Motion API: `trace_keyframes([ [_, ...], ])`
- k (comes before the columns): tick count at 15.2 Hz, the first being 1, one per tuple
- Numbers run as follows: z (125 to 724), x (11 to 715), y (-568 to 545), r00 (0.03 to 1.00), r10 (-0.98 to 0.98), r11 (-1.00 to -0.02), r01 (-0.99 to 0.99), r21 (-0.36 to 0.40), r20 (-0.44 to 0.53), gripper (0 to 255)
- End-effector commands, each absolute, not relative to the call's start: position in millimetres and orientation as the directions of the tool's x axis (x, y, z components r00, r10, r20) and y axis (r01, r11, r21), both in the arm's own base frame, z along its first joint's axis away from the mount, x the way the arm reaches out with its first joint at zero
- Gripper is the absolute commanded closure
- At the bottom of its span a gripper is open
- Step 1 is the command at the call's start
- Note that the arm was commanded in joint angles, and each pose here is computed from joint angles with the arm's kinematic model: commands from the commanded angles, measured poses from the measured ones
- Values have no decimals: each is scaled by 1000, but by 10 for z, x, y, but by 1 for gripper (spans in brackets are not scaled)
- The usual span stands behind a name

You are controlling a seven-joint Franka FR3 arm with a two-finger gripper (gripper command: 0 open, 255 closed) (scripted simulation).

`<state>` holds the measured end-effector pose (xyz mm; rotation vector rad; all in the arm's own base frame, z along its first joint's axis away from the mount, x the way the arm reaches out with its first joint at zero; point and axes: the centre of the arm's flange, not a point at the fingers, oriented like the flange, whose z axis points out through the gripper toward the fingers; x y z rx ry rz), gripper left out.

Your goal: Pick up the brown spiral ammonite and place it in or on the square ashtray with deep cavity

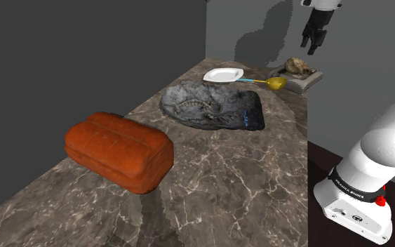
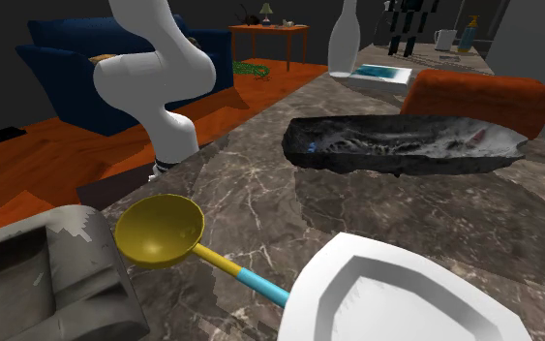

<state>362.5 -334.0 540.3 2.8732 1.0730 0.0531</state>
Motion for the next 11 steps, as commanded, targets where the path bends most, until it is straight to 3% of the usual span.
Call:
trace_keyframes([
  [1,5603,3614,-3320,755,656,-753,653,81,7,0],
  [3,5839,3600,-3306,755,656,-753,653,81,7,0],
  [11,5839,3600,-3306,755,656,-753,653,81,7,0],
])
